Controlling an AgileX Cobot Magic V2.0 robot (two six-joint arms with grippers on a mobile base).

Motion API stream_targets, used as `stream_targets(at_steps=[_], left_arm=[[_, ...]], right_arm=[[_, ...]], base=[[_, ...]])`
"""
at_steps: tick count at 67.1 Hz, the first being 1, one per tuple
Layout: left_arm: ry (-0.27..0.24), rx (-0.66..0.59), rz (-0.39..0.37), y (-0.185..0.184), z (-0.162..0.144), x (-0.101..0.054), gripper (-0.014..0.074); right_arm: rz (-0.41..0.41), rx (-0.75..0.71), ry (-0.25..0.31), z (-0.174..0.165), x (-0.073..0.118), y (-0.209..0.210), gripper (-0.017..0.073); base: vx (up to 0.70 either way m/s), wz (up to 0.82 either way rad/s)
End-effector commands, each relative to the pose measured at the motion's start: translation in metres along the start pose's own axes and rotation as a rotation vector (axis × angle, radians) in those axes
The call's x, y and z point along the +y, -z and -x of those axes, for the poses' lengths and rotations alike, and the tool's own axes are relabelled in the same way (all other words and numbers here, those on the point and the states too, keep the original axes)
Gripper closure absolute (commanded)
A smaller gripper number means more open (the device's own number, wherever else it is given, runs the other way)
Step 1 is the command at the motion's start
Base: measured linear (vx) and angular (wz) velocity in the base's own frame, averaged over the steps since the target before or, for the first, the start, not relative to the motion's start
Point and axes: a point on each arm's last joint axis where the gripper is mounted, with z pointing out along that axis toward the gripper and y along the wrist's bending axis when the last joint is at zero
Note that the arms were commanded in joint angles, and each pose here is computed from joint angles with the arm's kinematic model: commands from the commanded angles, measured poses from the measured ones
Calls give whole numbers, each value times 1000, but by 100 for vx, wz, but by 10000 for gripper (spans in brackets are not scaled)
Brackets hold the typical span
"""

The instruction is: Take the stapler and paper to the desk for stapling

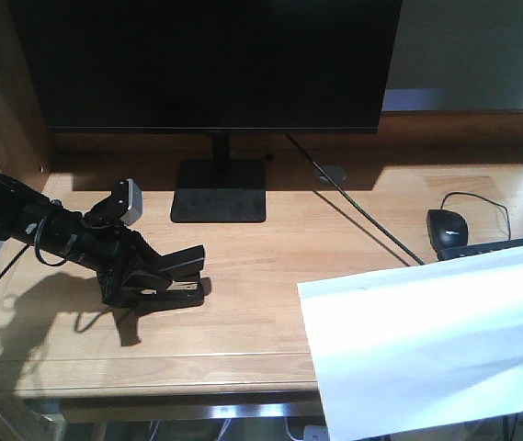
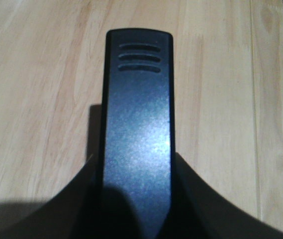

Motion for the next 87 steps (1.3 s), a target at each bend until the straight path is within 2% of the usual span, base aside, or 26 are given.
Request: stream_targets(at_steps=[1, 11, 27, 32, 40, 48, 57, 62, 69, 81, 87], left_arm=[[-45, -83, 20, 17, 30, -2, 538], [-52, -62, 10, 17, 28, -3, 445], [-55, -50, 7, 17, 26, -3, 211], [-54, -50, 7, 17, 26, -3, 164], [-58, -63, 3, 20, 31, -5, 127], [-95, -75, 20, 32, 45, -10, 127], [-145, -87, 60, 48, 63, -17, 149], [-164, -91, 79, 55, 70, -20, 189], [-168, -92, 82, 56, 72, -21, 302], [-160, -60, 74, 52, 65, -19, 601], [-137, -55, 86, 51, 64, -17, 602]], right_arm=[[40, -14, -3, 1, 3, 0, 561], [40, -14, -3, 1, 3, 0, 561], [40, -14, -3, 1, 3, 0, 561], [40, -14, -3, 1, 3, 0, 561], [40, -14, -3, 1, 3, 0, 561], [40, -14, -3, 1, 3, 0, 561], [40, -14, -3, 1, 3, 0, 561], [40, -14, -3, 1, 3, 0, 561], [40, -14, -3, 1, 3, 0, 561], [40, -14, -3, 1, 3, 0, 561], [40, -14, -3, 1, 3, 0, 561]], base=[[0, 0], [0, 0], [0, 0], [0, 0], [0, 0], [0, 0], [0, 0], [0, 0], [0, 0], [0, 0], [0, 0]])
